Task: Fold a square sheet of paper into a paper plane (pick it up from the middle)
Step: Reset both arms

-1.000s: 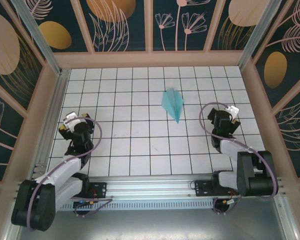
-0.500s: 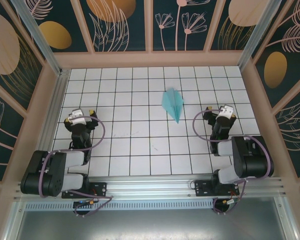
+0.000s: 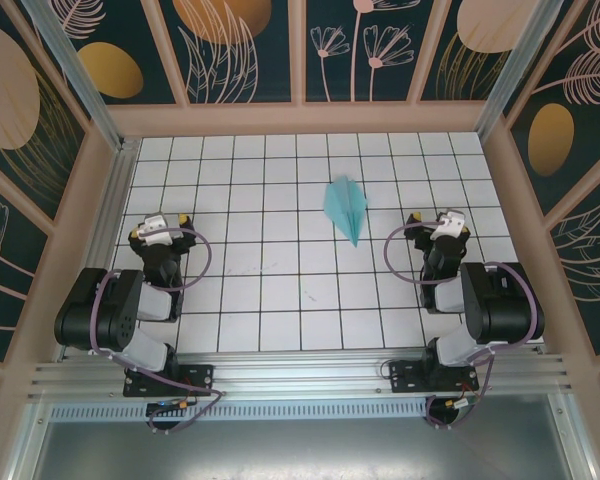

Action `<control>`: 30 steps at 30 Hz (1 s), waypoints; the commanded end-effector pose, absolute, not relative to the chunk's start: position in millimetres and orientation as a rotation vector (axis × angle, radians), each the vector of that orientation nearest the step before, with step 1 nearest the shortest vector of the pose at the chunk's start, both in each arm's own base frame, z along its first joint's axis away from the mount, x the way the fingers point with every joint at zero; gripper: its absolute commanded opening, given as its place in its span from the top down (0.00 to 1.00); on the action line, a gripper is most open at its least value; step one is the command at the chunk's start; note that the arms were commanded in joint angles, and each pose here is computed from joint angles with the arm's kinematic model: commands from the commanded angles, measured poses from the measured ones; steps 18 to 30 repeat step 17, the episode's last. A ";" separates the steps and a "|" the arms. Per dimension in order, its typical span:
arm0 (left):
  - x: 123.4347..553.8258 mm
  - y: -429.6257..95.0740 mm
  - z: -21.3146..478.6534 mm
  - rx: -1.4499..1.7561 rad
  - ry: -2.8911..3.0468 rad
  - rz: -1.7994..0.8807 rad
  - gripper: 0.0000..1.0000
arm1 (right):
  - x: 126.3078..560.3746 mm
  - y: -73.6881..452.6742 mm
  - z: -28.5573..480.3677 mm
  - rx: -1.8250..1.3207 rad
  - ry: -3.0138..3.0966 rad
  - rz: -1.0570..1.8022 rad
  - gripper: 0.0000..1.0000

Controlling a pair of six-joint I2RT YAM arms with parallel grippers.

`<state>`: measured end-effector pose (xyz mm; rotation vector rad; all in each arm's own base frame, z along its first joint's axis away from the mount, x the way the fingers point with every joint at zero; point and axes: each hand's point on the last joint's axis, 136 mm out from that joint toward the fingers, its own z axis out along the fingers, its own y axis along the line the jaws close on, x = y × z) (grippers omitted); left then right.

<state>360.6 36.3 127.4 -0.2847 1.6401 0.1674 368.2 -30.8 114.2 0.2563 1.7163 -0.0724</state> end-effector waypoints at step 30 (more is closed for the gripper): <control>368.0 27.8 143.8 -0.228 1.589 0.124 0.01 | 369.2 -30.0 123.7 0.251 1.672 -0.048 0.01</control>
